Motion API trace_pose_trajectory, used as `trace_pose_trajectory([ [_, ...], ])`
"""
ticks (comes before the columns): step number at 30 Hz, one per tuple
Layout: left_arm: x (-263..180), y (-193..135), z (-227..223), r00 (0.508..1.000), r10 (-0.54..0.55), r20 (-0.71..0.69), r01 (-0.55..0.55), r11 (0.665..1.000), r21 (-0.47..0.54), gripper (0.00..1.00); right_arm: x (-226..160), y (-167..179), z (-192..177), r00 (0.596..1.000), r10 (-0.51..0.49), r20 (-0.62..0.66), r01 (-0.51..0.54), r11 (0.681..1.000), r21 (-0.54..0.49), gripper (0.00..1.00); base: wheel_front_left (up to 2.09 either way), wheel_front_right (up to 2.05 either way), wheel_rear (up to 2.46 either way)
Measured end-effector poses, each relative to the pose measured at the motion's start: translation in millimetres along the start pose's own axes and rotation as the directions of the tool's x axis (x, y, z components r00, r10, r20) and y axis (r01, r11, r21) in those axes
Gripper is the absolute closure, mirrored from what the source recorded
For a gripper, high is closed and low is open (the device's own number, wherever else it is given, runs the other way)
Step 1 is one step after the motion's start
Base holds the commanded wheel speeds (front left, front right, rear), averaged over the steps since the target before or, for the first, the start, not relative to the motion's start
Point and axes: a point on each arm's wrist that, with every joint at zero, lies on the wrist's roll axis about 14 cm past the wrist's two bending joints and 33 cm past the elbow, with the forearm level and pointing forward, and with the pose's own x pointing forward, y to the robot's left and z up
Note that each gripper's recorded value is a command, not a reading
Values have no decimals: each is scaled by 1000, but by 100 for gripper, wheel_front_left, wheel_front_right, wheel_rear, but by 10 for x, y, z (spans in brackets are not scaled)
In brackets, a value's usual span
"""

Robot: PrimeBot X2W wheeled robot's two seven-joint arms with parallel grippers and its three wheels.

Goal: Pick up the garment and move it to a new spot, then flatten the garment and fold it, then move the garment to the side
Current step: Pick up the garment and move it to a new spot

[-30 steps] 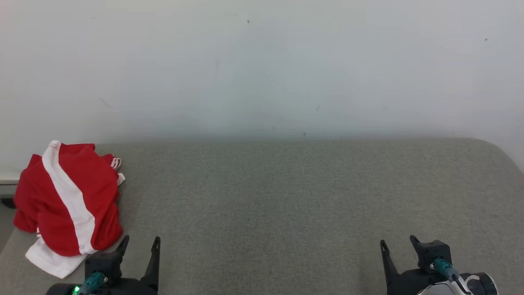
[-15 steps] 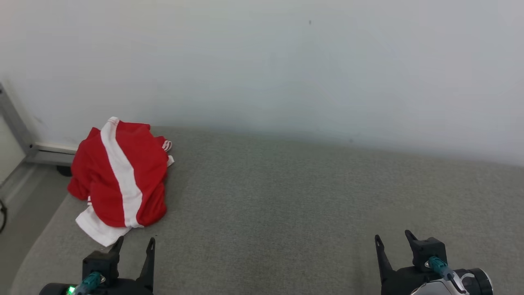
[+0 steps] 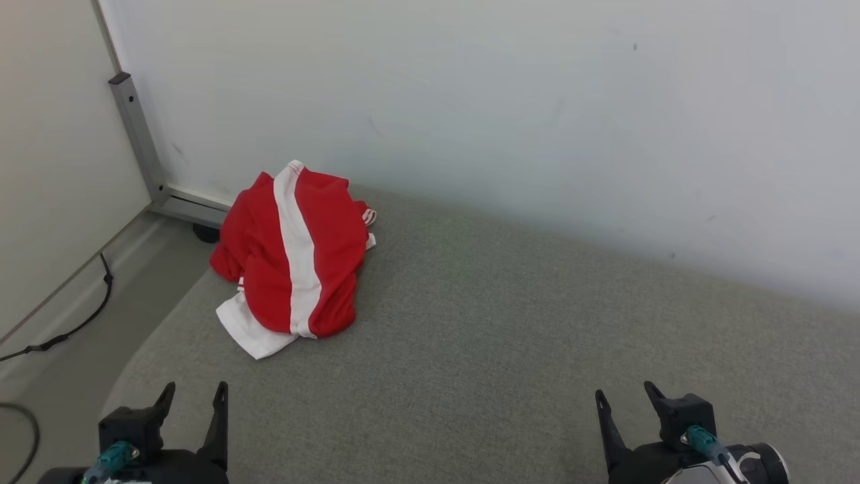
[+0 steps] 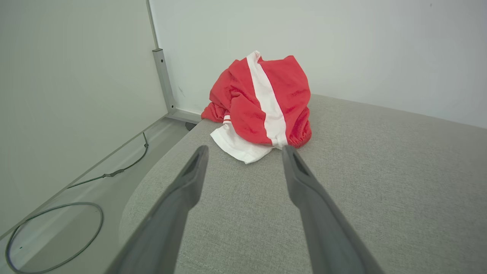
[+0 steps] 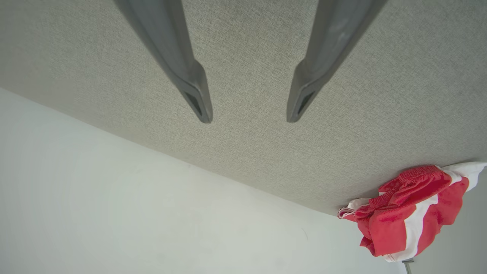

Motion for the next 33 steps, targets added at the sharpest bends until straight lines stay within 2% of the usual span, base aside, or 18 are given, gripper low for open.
trace_pose_trajectory([
  [6,-46,11,-111,999,8,-43,-9,1000,-10,0,64,80,31,1000,25,5,-25,1000,-1,0,0,0,0],
  [11,108,-45,-54,998,11,-69,-18,994,-112,0,76,109,85,999,36,24,-36,999,7,0,0,0,0],
  [19,508,-141,115,991,-59,-118,49,996,-80,0,110,98,80,999,44,15,-45,999,19,0,0,0,0],
  [27,986,-381,67,956,-145,-255,137,989,-49,0,149,-48,-15,998,60,-13,-60,998,-8,0,0,0,0],
  [33,1238,-553,-232,900,-166,-402,165,986,-39,0,236,-176,0,998,61,-12,-61,998,-13,0,0,0,0],
])
